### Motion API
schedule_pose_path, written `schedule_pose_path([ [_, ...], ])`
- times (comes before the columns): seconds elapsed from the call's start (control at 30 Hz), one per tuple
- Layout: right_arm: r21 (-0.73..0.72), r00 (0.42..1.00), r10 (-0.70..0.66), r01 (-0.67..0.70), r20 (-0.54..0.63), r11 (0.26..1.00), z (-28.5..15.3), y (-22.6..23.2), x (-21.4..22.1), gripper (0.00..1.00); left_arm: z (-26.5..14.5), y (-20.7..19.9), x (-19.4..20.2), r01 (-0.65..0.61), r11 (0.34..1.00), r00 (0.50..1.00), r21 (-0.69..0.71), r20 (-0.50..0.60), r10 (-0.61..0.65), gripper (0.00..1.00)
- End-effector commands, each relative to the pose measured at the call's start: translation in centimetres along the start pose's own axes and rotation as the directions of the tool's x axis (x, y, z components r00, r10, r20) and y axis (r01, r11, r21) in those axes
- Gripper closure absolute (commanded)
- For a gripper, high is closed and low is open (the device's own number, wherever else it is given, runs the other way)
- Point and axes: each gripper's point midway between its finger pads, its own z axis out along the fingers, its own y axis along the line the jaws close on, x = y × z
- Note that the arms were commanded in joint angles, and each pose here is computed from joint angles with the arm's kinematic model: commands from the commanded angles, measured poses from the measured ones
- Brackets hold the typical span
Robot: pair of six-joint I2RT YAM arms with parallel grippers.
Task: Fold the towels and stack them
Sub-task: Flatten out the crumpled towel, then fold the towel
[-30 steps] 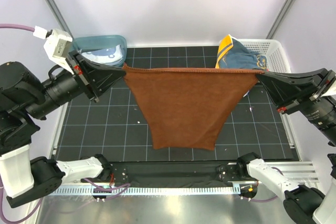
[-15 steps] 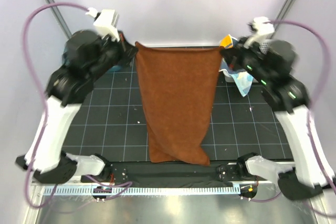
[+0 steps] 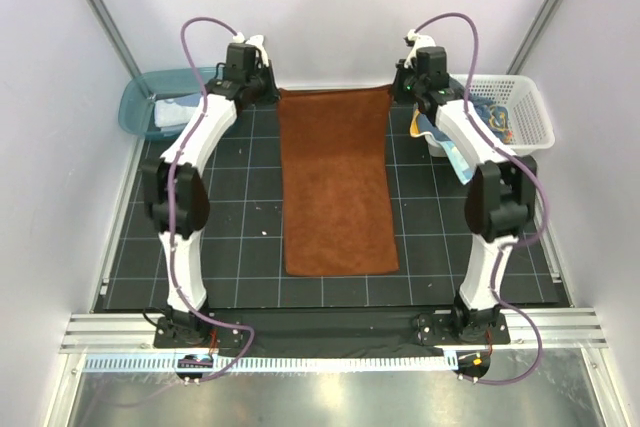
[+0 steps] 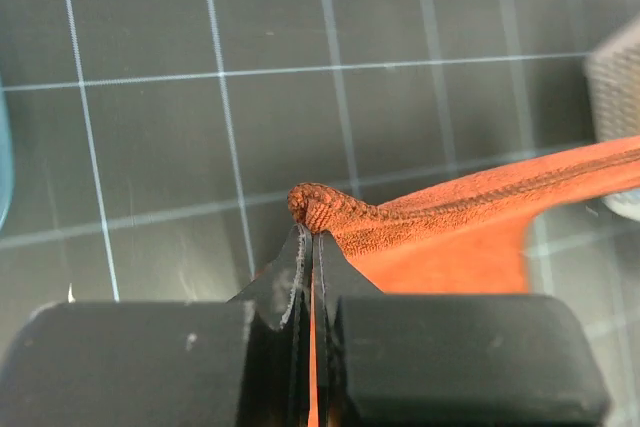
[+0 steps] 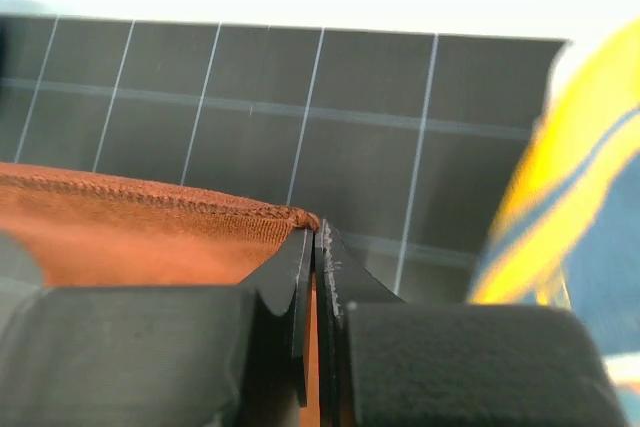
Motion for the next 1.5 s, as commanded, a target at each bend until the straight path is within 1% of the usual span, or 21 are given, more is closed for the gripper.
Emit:
schedule_pose_path([
  [0.0,-0.004,0.98,-0.019,0.021,0.197,1.0,1.9,-0.1,-6.7,0.99,2.7,1.8,-4.7,0.018,1.0,0.991,0.017,0.132,-0.02,1.0],
  [0.03,-0.006,0.977,-0.02,0.022,0.214,1.0,2.4,-0.1,-7.6,0.99,3.5,2.5,-4.7,0.024,1.0,0.992,0.013,0.125,-0.025,1.0],
  [0.07,0.001,0.984,-0.018,0.018,0.18,1.0,4.4,-0.7,-6.1,0.99,3.9,2.4,-5.6,0.02,0.999,0.989,0.024,0.145,-0.023,1.0],
  [0.1,0.005,0.984,-0.019,0.018,0.177,1.0,5.0,-0.8,-6.0,0.99,4.6,2.6,-5.4,0.015,1.0,0.99,0.024,0.141,-0.018,1.0],
  [0.13,0.011,0.982,-0.021,0.019,0.187,1.0,5.5,-0.9,-6.5,0.99,6.4,3.6,-4.4,0.016,1.0,0.992,0.001,0.121,-0.016,1.0],
  [0.2,0.034,0.983,-0.017,0.011,0.182,0.999,7.0,-1.7,-5.7,0.99,7.1,3.8,-5.3,0.01,1.0,0.99,0.013,0.143,-0.012,1.0],
  [0.23,0.038,0.982,-0.013,0.006,0.189,0.999,7.2,-2.0,-5.9,0.99,8.7,4.7,-4.2,0.018,1.0,0.992,0.008,0.122,-0.018,1.0],
  [0.4,0.067,0.981,0.011,-0.025,0.193,0.997,8.6,-3.8,-5.4,0.99,10.8,5.3,-4.5,0.02,1.0,0.99,0.018,0.141,-0.022,1.0],
  [0.53,0.074,0.981,0.022,-0.037,0.191,0.997,9.9,-4.6,-5.3,0.99,11.8,5.3,-5.7,0.014,1.0,0.982,0.024,0.189,-0.019,1.0],
  [0.7,0.085,0.977,0.025,-0.044,0.211,0.995,10.9,-5.3,-5.6,0.99,13.5,5.0,-6.4,0.022,0.997,0.969,0.068,0.244,-0.038,1.0],
  [0.73,0.121,0.975,0.024,-0.052,0.22,0.991,10.9,-6.0,-5.7,0.99,13.7,4.9,-6.5,0.019,0.997,0.966,0.075,0.254,-0.037,1.0],
  [0.77,0.126,0.976,0.023,-0.052,0.216,0.991,11.4,-6.3,-5.3,0.99,14.0,4.9,-6.6,0.02,0.997,0.964,0.077,0.263,-0.039,1.0],
  [0.8,0.121,0.973,0.022,-0.051,0.23,0.991,11.4,-6.4,-5.8,0.99,14.5,5.2,-6.4,0.022,0.997,0.962,0.072,0.27,-0.041,1.0],
  [1.0,0.127,0.972,0.027,-0.058,0.232,0.99,13.0,-7.4,-5.4,0.99,15.5,5.4,-7.2,0.031,0.995,0.942,0.09,0.329,-0.059,1.0],
  [1.17,0.119,0.969,0.032,-0.063,0.245,0.991,12.8,-7.6,-5.9,0.99,15.4,5.0,-7.7,0.046,0.993,0.934,0.11,0.348,-0.082,1.0],
  [1.23,0.115,0.969,0.037,-0.067,0.244,0.991,12.6,-7.5,-5.8,0.99,15.4,5.1,-7.3,0.056,0.993,0.938,0.108,0.335,-0.09,1.0],
  [1.27,0.114,0.97,0.042,-0.071,0.241,0.991,12.5,-7.5,-5.8,0.99,14.8,4.8,-7.9,0.053,0.992,0.934,0.114,0.346,-0.09,1.0],
  [1.33,0.111,0.969,0.054,-0.083,0.239,0.99,12.0,-7.3,-5.7,0.99,14.6,4.9,-7.4,0.064,0.991,0.939,0.114,0.329,-0.098,1.0],
  [1.4,0.107,0.967,0.064,-0.093,0.246,0.99,11.5,-7.1,-5.8,0.99,13.5,4.2,-7.9,0.062,0.99,0.94,0.129,0.326,-0.101,1.0],
  [1.43,0.113,0.972,0.07,-0.098,0.224,0.989,11.6,-7.4,-4.6,0.99,13.4,4.0,-7.6,0.066,0.989,0.942,0.133,0.319,-0.106,1.0],
  [1.47,0.107,0.968,0.079,-0.107,0.239,0.988,10.7,-7.0,-5.3,0.99,13.5,4.3,-6.5,0.078,0.989,0.95,0.126,0.291,-0.112,1.0],
])
